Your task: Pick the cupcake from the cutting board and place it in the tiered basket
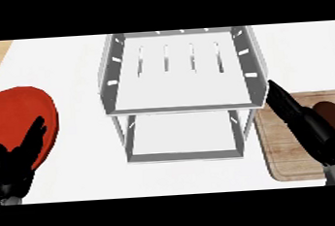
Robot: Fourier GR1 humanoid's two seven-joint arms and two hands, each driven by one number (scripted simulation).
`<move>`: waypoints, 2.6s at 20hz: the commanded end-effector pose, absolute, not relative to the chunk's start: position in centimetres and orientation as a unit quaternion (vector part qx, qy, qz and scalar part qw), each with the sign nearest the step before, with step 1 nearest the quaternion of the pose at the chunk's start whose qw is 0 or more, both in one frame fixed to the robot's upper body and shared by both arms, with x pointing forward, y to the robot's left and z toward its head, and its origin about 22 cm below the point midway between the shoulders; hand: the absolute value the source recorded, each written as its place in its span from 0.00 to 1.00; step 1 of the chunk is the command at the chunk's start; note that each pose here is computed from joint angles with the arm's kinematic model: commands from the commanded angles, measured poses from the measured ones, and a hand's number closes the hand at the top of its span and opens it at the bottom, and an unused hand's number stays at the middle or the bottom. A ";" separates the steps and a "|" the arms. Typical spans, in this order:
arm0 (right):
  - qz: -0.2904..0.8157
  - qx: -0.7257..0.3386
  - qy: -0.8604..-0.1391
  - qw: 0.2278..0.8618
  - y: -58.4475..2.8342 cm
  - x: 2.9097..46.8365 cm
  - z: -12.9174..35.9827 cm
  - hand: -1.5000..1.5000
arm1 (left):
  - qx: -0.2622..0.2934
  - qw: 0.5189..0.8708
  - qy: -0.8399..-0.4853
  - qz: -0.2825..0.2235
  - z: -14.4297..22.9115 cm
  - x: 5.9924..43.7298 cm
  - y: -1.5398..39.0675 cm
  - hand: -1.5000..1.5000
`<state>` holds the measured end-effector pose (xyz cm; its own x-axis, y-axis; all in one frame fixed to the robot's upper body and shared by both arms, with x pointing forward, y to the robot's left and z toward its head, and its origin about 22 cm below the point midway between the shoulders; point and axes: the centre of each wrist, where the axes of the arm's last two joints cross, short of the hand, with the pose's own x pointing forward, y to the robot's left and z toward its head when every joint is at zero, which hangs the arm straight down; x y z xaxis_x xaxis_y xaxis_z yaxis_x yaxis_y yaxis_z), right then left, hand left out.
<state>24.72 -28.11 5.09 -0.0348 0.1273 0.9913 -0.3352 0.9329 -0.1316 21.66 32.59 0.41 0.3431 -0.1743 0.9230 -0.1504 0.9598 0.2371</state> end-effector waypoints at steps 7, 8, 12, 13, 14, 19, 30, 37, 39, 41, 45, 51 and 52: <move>-0.083 -0.339 -0.737 0.578 -40.2 22.8 6.2 1.00 | 0.056 0.781 -0.622 -0.002 1.9 22.9 28.7 0.50; -0.171 -0.349 -0.738 0.552 -40.0 22.6 5.7 0.00 | 0.046 0.782 -0.621 0.007 1.8 22.9 28.3 0.50; -0.213 -0.446 -0.737 0.461 -37.9 20.0 1.5 0.00 | -0.013 0.765 -0.643 -0.022 3.0 24.2 25.3 0.50; -0.183 -0.466 -0.738 0.453 -37.6 19.2 0.1 0.00 | -0.030 0.765 -0.642 -0.041 3.4 24.7 25.5 0.50; -0.168 -0.469 -0.747 0.442 -36.6 18.5 0.8 0.00 | -0.028 0.767 -0.639 -0.044 3.7 26.1 24.1 0.50; -0.096 -0.533 -0.679 0.496 -33.8 14.0 -0.8 0.00 | -0.039 0.762 -0.643 -0.059 3.4 26.5 24.1 0.50; -0.070 -0.624 -0.490 0.605 -35.4 8.3 -0.9 0.00 | -0.047 0.756 -0.648 -0.079 4.0 27.8 21.9 0.50; -0.085 -0.601 -0.455 0.651 -33.9 11.8 1.6 0.00 | -0.067 0.751 -0.648 -0.106 4.0 28.1 21.2 0.50; -0.089 -0.603 -0.433 0.664 -34.1 13.1 2.8 0.00 | -0.064 0.747 -0.654 -0.099 3.8 27.9 20.5 0.50; -0.070 -0.619 -0.395 0.675 -34.1 13.9 2.5 0.00 | -0.065 0.749 -0.652 -0.097 4.5 28.9 20.6 0.50; -0.058 -0.634 -0.324 0.700 -33.1 16.5 3.5 0.00 | -0.068 0.751 -0.649 -0.101 4.2 28.4 20.6 0.50; -0.034 -0.632 -0.287 0.719 -25.7 21.3 5.6 0.00 | -0.065 0.760 -0.641 -0.085 3.9 28.7 21.8 0.50; -0.030 -0.628 -0.279 0.726 -26.2 23.2 7.1 0.00 | -0.056 0.757 -0.646 -0.084 2.8 28.7 21.4 0.50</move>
